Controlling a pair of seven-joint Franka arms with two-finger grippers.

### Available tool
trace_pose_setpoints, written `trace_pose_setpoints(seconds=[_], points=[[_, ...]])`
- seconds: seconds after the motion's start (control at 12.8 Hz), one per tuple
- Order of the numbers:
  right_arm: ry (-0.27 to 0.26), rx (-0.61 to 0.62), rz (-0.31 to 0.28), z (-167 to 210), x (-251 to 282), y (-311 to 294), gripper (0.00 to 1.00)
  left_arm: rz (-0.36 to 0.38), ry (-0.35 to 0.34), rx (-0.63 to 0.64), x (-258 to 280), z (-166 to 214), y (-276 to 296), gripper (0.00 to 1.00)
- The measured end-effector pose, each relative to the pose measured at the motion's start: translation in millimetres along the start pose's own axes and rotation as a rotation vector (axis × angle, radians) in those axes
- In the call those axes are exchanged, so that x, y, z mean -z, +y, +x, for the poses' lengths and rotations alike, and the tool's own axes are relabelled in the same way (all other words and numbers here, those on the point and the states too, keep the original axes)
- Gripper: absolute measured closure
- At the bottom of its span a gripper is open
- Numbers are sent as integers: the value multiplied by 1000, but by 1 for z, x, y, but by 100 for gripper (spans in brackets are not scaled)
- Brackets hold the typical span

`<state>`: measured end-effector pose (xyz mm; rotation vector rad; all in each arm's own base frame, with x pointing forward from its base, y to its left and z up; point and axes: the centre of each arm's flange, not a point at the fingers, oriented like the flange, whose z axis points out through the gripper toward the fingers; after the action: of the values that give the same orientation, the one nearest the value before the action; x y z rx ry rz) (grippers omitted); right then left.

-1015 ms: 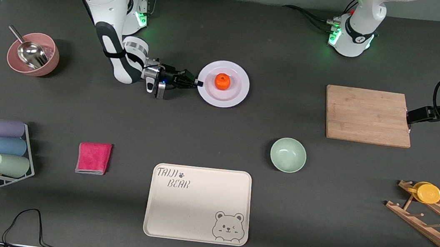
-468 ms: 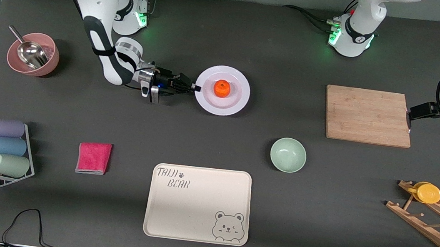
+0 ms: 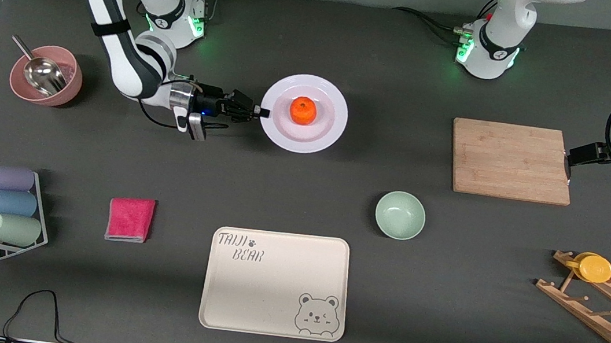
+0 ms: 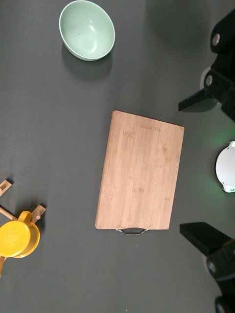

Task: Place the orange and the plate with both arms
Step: 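Slide the plate with the orange onto the bear tray with the right gripper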

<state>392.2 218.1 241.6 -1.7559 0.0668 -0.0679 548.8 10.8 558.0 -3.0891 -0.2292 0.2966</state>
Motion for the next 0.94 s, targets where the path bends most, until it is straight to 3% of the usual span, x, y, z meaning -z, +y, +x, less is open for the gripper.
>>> trace_pose_setpoints(seconds=[0.23, 0.55, 0.94], points=[[22, 29, -21, 41, 14, 1, 96, 1, -5, 1, -2, 1, 0, 0], [96, -15, -18, 151, 17, 18, 96, 2, -11, 1, -5, 3, 0, 0], [136, -3, 6, 282, -3, 23, 96, 2, -11, 1, -5, 4, 0, 0]])
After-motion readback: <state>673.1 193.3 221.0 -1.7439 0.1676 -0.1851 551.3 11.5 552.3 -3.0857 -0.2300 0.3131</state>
